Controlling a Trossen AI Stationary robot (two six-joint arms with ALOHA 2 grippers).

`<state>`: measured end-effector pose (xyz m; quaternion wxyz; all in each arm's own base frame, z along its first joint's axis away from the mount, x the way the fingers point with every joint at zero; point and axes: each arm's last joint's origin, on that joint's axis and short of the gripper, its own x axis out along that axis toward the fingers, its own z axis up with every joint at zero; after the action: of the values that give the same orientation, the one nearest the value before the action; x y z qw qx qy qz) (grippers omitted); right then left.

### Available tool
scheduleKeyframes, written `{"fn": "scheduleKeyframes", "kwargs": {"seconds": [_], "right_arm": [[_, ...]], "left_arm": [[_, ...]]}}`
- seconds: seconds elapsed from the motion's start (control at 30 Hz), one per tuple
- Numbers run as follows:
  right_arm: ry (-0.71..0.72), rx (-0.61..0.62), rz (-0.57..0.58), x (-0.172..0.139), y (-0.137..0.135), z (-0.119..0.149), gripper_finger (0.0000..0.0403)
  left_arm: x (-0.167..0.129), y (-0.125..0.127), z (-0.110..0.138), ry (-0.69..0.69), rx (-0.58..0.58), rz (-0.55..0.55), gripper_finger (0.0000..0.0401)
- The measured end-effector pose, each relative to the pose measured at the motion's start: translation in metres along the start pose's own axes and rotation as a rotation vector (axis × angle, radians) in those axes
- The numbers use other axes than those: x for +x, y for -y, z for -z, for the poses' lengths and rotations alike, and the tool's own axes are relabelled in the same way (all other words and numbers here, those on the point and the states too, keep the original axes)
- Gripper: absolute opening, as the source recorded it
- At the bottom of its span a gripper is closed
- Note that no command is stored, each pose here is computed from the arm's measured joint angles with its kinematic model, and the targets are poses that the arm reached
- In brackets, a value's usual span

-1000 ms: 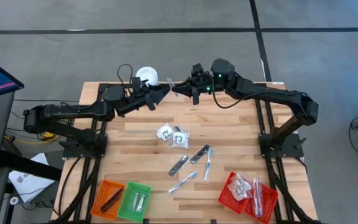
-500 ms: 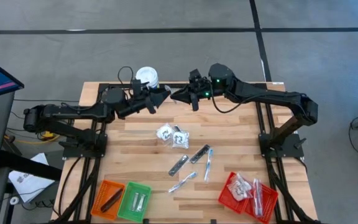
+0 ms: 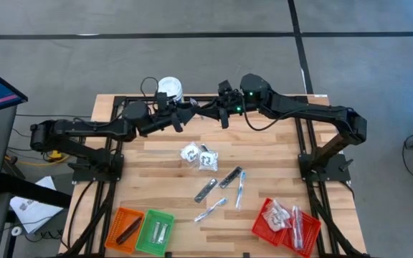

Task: Pick & Place Travel size toiletries
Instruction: Put the nail cutter into the green basket

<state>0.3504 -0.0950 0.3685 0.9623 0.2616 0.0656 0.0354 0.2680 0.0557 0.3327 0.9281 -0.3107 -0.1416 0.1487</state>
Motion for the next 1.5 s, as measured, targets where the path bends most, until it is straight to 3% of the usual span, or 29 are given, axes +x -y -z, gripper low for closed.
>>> {"fn": "scheduleKeyframes", "kwargs": {"seconds": [0.53,0.8,1.17,1.5], "right_arm": [[-0.005,-0.001,0.009,-0.0002,0.0009,0.0005,0.0042],[-0.005,-0.026,0.009,-0.0002,0.0009,0.0005,0.0059],[-0.005,-0.027,0.009,-0.0002,0.0008,0.0004,0.0092],[-0.005,0.014,0.009,-0.0002,0.0008,0.0005,0.0190]], "left_arm": [[0.0002,0.0013,-0.0017,0.021,0.001,0.014,0.0049],[0.0002,0.0014,-0.0018,0.022,0.000,0.015,0.0064],[0.0001,0.0016,-0.0014,0.012,-0.029,0.027,0.0048],[-0.0001,0.0019,-0.0005,-0.012,-0.047,0.045,0.0048]]}}
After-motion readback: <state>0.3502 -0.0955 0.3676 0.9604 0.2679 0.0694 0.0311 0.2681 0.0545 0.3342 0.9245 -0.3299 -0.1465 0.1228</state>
